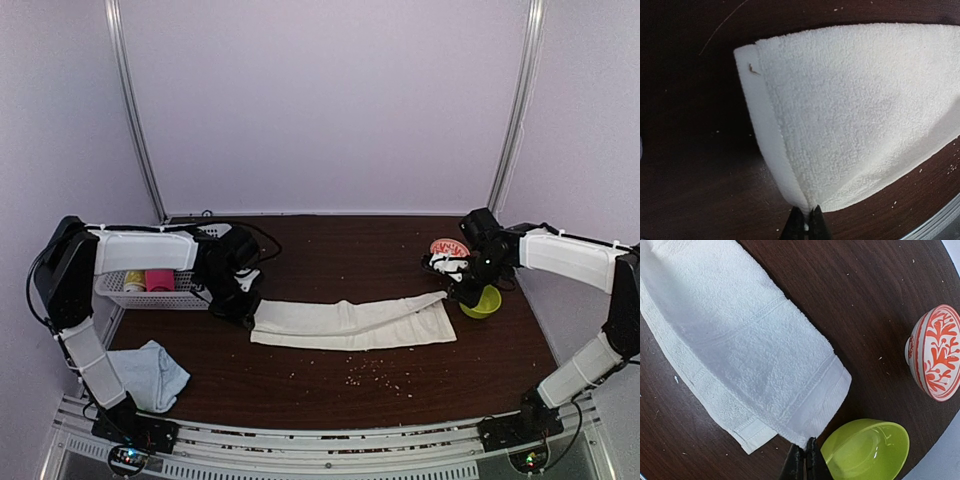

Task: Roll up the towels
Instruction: Adjust the towel at the center of the board.

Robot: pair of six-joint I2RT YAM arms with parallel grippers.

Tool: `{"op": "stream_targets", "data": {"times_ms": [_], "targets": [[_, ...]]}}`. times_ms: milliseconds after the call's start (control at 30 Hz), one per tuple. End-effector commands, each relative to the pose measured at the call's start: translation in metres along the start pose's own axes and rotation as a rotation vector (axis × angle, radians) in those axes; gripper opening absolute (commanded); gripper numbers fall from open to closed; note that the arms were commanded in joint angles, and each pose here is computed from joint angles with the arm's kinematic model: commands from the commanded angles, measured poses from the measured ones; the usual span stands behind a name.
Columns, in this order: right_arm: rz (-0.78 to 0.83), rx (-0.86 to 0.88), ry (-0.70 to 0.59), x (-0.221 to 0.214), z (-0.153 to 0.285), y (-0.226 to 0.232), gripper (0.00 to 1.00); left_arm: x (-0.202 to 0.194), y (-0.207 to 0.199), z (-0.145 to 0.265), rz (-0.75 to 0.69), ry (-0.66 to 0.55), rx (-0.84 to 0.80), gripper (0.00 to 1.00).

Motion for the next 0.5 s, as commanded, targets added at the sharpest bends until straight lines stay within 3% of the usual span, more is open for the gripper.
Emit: {"op": "stream_targets", "data": {"times_ms": [0, 467], "targets": [[-0.009, -0.036, -0.067, 0.009, 0.023, -0.007, 0.0, 0.008, -0.001, 0.024, -0.025, -0.058, 0.028, 0.0], [0.058, 0.032, -0.026, -0.026, 0.017, 0.016, 0.0, 0.002, -0.002, 0.023, -0.037, -0.056, 0.013, 0.0]]}}
Point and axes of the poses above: each gripper's point midway between its finger pads, its own z axis back along the fingers, its own y axis along the line the jaws close on, x = y × z, the point moved 7 cm from there along z, back along the fingers, and after that the axes turned 12 degrees about -z, right-handed, at the moved point
